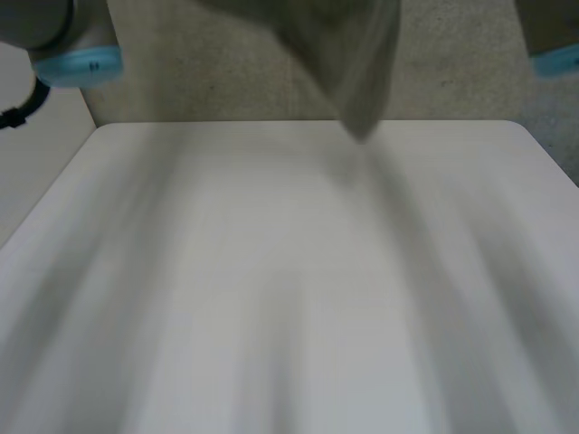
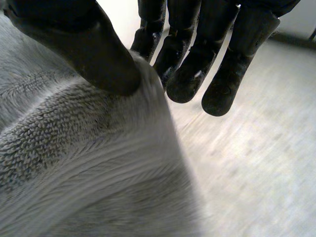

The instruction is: Fold the towel.

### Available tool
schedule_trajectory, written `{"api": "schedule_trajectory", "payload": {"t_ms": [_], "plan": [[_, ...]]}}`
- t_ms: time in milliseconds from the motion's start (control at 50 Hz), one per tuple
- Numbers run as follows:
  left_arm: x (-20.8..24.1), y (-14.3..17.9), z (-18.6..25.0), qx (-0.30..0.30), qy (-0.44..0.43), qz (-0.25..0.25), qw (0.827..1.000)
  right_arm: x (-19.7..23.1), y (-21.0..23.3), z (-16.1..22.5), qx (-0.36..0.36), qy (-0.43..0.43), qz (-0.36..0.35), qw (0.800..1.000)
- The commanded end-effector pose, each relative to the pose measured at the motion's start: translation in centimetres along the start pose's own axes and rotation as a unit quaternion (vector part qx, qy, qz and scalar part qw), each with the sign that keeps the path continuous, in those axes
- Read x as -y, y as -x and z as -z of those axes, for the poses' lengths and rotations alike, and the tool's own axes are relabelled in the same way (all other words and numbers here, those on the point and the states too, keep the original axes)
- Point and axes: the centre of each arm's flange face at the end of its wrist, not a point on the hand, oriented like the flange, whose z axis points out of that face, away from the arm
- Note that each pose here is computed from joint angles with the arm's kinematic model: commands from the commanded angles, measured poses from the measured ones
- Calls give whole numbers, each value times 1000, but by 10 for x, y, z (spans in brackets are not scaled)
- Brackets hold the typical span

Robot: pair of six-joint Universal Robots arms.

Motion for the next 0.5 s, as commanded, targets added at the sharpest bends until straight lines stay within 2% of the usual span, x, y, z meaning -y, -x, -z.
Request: {"api": "schedule_trajectory", "payload": {"t_ms": [20,40,80,140,180,200,240,260,280,300,340,360,400,420,440,460,500], "plan": [[-18,9,27,-15,57,-21,998,-21,19,15,50,41,41,997],[-18,9,27,-15,58,-21,998,-21,19,15,51,41,41,997],[-48,6,65,-70,125,-37,989,-50,42,38,98,108,52,988],[-62,6,88,-98,159,-43,981,-62,54,52,120,140,59,981],[-86,8,132,-149,224,-51,962,-88,77,86,157,209,66,963],[-86,8,132,-149,224,-51,962,-88,77,87,157,210,66,963],[-105,10,175,-189,281,-52,939,-113,98,127,194,275,64,939],[-105,10,175,-189,282,-52,939,-113,98,127,194,275,64,939],[-113,11,193,-201,308,-53,928,-122,110,147,214,300,60,928],[-113,11,193,-201,309,-53,928,-122,110,147,215,300,60,927],[-130,17,230,-219,361,-71,904,-134,130,184,248,341,55,905],[-130,17,230,-219,362,-71,904,-134,130,184,249,341,55,905],[-146,27,265,-238,411,-111,873,-146,139,212,267,375,55,886],[-146,28,266,-238,411,-111,873,-146,139,212,267,375,55,886],[-150,34,277,-246,430,-134,858,-152,142,226,274,392,57,876],[-150,34,278,-247,430,-134,858,-152,142,226,274,393,57,876],[-153,45,295,-264,459,-171,831,-162,144,246,277,426,65,859]]}}
